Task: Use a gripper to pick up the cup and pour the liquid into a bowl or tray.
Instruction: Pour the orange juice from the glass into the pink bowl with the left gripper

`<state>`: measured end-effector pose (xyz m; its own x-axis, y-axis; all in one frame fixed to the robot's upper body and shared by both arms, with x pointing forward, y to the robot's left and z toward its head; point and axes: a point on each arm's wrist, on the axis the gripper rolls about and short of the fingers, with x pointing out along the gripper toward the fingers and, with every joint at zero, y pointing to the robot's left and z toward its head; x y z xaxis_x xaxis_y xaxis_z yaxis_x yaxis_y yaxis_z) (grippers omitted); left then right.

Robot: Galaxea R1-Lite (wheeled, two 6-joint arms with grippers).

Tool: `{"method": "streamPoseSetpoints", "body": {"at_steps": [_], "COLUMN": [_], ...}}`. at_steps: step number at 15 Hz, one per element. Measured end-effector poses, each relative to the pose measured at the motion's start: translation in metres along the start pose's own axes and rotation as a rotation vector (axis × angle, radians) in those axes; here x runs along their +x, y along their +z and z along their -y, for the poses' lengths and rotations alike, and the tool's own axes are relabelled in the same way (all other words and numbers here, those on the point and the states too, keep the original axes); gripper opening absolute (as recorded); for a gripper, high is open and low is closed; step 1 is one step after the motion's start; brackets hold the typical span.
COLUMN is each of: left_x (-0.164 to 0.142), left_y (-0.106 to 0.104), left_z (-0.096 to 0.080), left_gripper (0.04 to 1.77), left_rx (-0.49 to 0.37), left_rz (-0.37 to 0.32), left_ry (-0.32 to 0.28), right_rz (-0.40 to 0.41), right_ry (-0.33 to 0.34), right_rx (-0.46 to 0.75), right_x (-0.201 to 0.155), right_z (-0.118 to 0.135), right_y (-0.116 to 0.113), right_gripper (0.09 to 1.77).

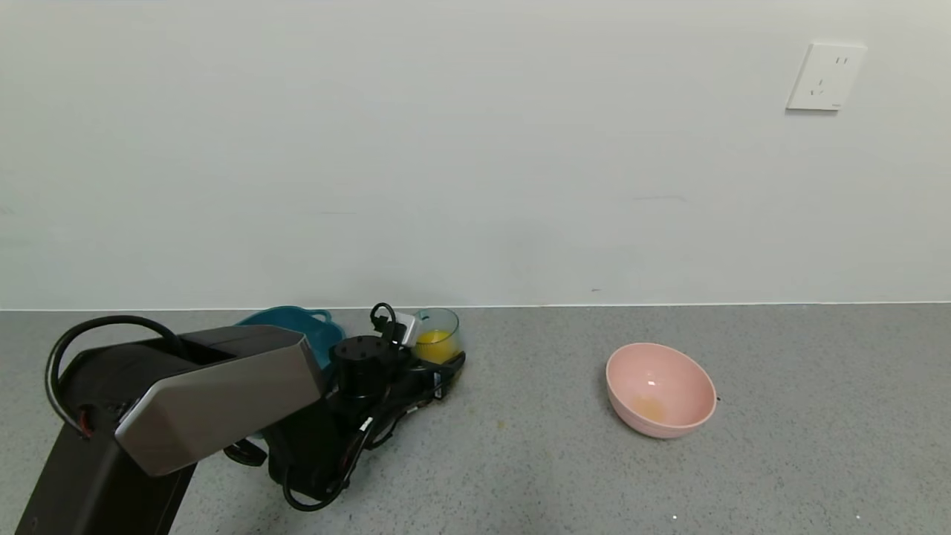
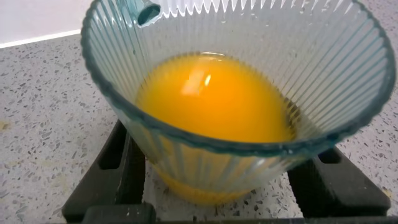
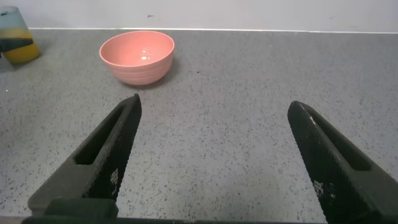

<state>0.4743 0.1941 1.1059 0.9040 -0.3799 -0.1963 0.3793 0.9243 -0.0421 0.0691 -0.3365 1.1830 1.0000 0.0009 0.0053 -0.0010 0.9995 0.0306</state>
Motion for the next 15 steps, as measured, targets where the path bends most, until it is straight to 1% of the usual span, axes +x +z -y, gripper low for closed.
{"method": "streamPoseSetpoints", "body": {"at_steps": [4,8,12,15], "left_x": [-0.003,-0.008,-0.014,-0.016], "left_y": [0.007,0.026,0.052,0.069], "left_z": [0.001,0.003,0.014,0.027], "left_gripper": [1.29,1.29,1.29,1.29], "left_rx": [0.0,0.003,0.022,0.055], "left_rz": [-0.016,-0.027,-0.024,-0.015], "left_ry": [0.003,0.0,-0.023,-0.052], "right_rz": [0.0,0.0,0.0,0.0], "right_ry": [0.0,0.0,0.0,0.0], "right_rx": [0.0,0.0,0.0,0.0], "right_x": [0.0,0.0,0.0,0.0], "right_z": [0.0,0.0,0.0,0.0], "right_y": [0.0,0.0,0.0,0.0], "right_gripper": [1.71,1.71,1.71,1.71]}}
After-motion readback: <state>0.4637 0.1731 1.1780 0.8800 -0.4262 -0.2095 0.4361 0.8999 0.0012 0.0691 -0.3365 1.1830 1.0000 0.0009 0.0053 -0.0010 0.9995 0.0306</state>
